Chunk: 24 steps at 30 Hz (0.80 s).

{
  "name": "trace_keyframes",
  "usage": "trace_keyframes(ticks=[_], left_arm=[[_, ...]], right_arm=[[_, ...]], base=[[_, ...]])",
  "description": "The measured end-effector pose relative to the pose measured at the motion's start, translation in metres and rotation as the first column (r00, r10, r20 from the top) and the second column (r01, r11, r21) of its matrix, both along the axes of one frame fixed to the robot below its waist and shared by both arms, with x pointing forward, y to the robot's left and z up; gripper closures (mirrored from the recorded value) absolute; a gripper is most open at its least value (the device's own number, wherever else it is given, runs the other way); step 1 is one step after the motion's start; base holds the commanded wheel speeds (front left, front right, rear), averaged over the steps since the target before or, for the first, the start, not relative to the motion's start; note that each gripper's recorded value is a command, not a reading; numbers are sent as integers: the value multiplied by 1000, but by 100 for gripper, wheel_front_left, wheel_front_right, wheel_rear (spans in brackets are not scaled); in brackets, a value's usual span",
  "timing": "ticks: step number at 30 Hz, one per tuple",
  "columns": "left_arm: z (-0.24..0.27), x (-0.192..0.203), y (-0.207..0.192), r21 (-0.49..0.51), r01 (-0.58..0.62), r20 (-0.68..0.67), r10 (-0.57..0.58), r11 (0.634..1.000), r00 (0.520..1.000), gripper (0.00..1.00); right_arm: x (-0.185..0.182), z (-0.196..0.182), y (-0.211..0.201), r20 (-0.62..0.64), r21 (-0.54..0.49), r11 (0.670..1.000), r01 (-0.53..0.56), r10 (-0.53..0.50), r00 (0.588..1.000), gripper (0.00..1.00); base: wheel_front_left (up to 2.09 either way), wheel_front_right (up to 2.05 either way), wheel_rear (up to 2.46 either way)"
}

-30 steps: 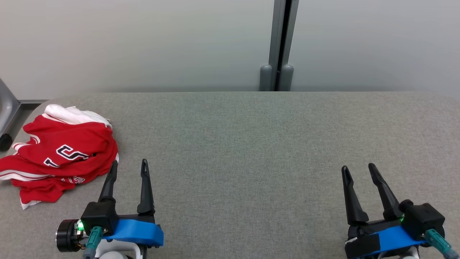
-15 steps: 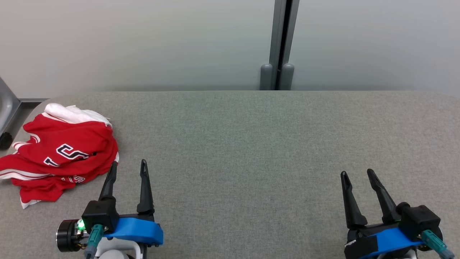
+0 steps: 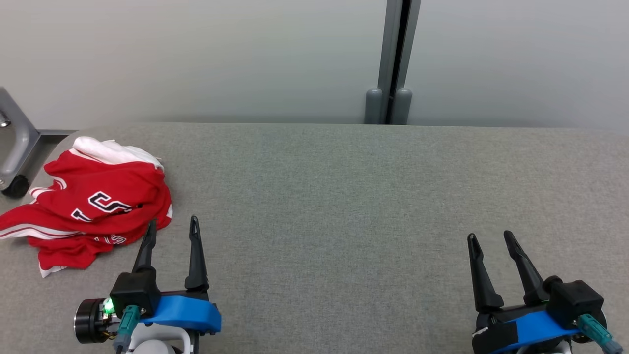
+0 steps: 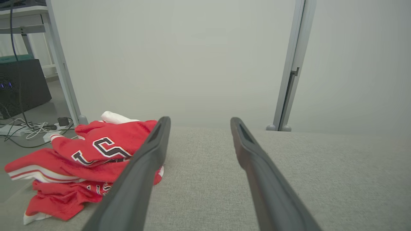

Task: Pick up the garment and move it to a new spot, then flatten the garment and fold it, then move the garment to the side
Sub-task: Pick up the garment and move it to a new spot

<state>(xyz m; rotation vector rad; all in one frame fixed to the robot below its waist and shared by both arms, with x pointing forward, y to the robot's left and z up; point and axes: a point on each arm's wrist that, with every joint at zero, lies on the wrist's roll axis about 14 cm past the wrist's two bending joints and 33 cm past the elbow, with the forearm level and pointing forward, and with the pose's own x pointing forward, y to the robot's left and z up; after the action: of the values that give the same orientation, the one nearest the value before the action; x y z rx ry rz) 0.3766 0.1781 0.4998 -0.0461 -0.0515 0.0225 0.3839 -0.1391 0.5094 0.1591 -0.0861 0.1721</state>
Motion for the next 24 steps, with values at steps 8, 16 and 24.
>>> trace_keyframes(ticks=[8,16,24], left_arm=[[3,-10,25,13,-75,8,75,997,997,0],[7,-33,62,22,-191,21,190,981,982,0],[7,-68,102,28,-321,20,321,947,947,0]], right_arm=[[8,2,21,7,0,998,-59,59,998,0],[18,1,54,5,-7,988,-152,152,988,0],[24,-1,95,-2,-7,965,-262,262,965,0]], base=[[0,0,0],[0,0,0],[0,0,0]])
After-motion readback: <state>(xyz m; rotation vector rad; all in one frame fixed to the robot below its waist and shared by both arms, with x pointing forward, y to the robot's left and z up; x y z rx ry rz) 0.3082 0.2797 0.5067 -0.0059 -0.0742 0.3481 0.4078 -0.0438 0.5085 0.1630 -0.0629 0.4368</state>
